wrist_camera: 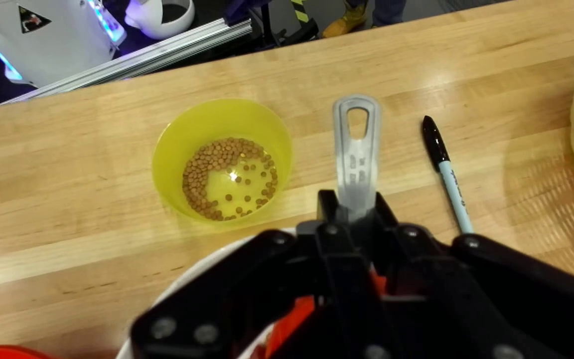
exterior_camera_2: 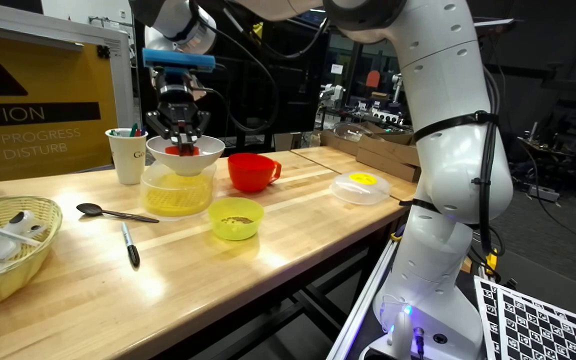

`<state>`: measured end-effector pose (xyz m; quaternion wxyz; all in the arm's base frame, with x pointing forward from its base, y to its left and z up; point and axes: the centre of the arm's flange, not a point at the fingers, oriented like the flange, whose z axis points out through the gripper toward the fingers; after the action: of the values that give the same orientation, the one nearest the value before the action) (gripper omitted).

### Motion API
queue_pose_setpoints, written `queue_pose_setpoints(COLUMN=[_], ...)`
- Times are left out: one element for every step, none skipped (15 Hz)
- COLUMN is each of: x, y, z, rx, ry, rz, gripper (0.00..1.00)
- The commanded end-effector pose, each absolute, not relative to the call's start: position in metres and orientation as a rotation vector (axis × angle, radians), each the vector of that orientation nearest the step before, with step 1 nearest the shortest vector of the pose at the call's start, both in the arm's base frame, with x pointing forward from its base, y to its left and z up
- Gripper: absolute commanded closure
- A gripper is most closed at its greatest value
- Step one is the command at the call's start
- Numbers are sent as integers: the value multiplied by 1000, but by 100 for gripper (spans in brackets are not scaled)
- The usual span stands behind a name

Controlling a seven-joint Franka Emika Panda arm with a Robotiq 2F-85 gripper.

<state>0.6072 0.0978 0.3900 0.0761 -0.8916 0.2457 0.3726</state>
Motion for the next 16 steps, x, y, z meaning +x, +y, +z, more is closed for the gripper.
queue_pose_setpoints(x=[613,613,613,613,613,615,616,617,617,618,619,620,620,620,621,621], y=[99,99,100,103,104,103,103,104,104,104,104,104,105,105,105,106], z=[394,394,393,389,388,388,387,386,386,386,386,386,386,386,386,386], rx=[-2636,-2635,-2633,-2633,-2630,-2624,-2618,-2613,-2609,-2606,-2603,-2599,-2597,-2592,-2586,-2576], ry=[756,758,760,761,764,768,770,769,772,775,785,796,804,818,832,853], rz=[1151,1153,1156,1157,1159,1163,1166,1167,1166,1162,1155,1148,1145,1141,1138,1140], gripper=[89,89,88,89,89,89,89,89,89,89,90,92,93,93,92,93])
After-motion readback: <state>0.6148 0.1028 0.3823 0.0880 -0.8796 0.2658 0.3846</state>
